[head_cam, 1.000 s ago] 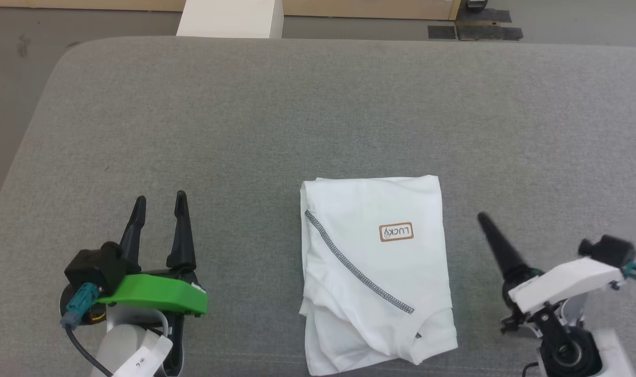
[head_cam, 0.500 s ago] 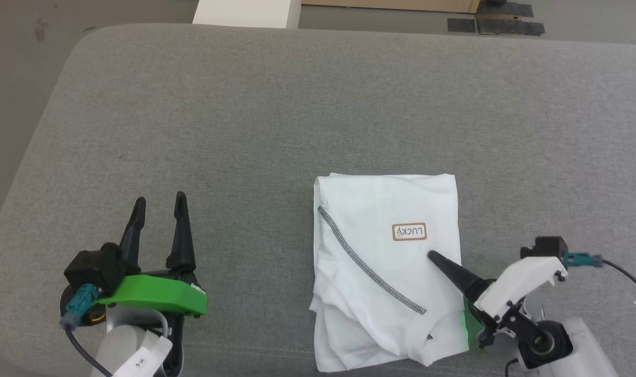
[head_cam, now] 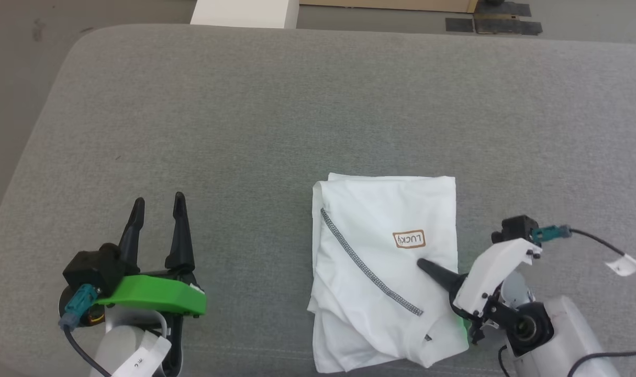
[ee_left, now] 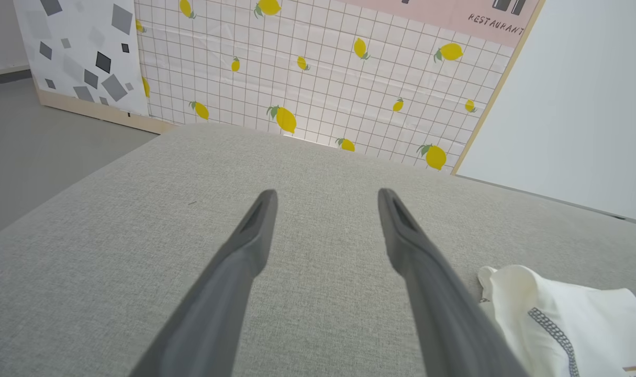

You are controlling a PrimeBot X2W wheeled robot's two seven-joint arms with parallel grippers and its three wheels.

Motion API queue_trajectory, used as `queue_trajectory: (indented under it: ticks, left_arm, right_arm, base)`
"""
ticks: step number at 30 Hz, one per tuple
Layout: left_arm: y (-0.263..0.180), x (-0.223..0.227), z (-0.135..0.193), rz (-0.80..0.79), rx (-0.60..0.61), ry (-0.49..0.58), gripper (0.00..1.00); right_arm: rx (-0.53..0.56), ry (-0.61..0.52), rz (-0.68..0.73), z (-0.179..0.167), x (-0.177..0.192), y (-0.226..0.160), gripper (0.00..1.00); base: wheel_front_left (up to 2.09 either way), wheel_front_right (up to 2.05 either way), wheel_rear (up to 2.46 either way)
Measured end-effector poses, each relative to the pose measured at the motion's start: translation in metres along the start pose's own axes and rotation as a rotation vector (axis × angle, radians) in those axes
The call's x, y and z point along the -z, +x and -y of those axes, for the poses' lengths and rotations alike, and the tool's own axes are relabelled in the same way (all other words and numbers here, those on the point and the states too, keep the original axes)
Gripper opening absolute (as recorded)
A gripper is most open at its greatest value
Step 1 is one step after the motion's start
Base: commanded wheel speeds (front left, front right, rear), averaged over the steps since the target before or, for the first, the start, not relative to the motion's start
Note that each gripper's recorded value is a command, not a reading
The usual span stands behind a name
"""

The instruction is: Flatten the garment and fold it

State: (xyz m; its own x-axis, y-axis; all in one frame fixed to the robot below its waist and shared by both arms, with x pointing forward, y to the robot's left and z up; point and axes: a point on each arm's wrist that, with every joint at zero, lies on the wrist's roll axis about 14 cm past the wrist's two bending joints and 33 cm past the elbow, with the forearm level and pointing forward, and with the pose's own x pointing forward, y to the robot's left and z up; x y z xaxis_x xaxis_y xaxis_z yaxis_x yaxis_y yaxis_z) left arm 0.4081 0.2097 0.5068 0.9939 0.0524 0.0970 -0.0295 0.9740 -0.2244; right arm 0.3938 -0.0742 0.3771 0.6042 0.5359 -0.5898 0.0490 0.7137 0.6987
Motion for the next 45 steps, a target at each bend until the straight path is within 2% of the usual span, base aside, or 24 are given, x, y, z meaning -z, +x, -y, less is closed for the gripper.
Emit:
queue_trajectory:
  ticks: [4,10,15,26,36,39,45]
  left_arm:
    - [0.007,0.001,0.009,0.003,0.026,-0.004,1.0]
    - [0.024,0.008,0.039,0.003,0.114,-0.016,1.0]
    - [0.05,0.011,0.071,0.023,0.206,-0.03,1.0]
    - [0.096,0.063,0.117,-0.032,0.384,0.007,1.0]
    - [0.113,0.121,0.132,-0.13,0.45,-0.012,1.0]
    - [0.115,0.131,0.134,-0.145,0.456,-0.019,1.0]
    - [0.116,0.138,0.13,-0.155,0.453,-0.019,1.0]
  right_arm:
    - [0.085,-0.188,0.04,0.004,-0.023,-0.009,0.0]
    - [0.256,-0.525,0.116,0.001,-0.087,-0.035,0.0]
    - [0.449,-0.662,0.156,0.029,-0.137,-0.066,0.0]
    - [0.766,-0.619,0.289,0.122,-0.218,-0.128,0.0]
    - [1.09,-0.705,0.288,0.192,-0.257,-0.188,0.0]
    - [1.149,-0.73,0.286,0.203,-0.265,-0.196,0.0]
    - [1.175,-0.756,0.306,0.211,-0.273,-0.19,0.0]
  base:
    - [0.0,0.0,0.0]
    - [0.0,0.0,0.0]
    - [0.0,0.0,0.0]
    - [0.0,0.0,0.0]
    - [0.0,0.0,0.0]
    - [0.0,0.0,0.0]
    - [0.0,0.0,0.0]
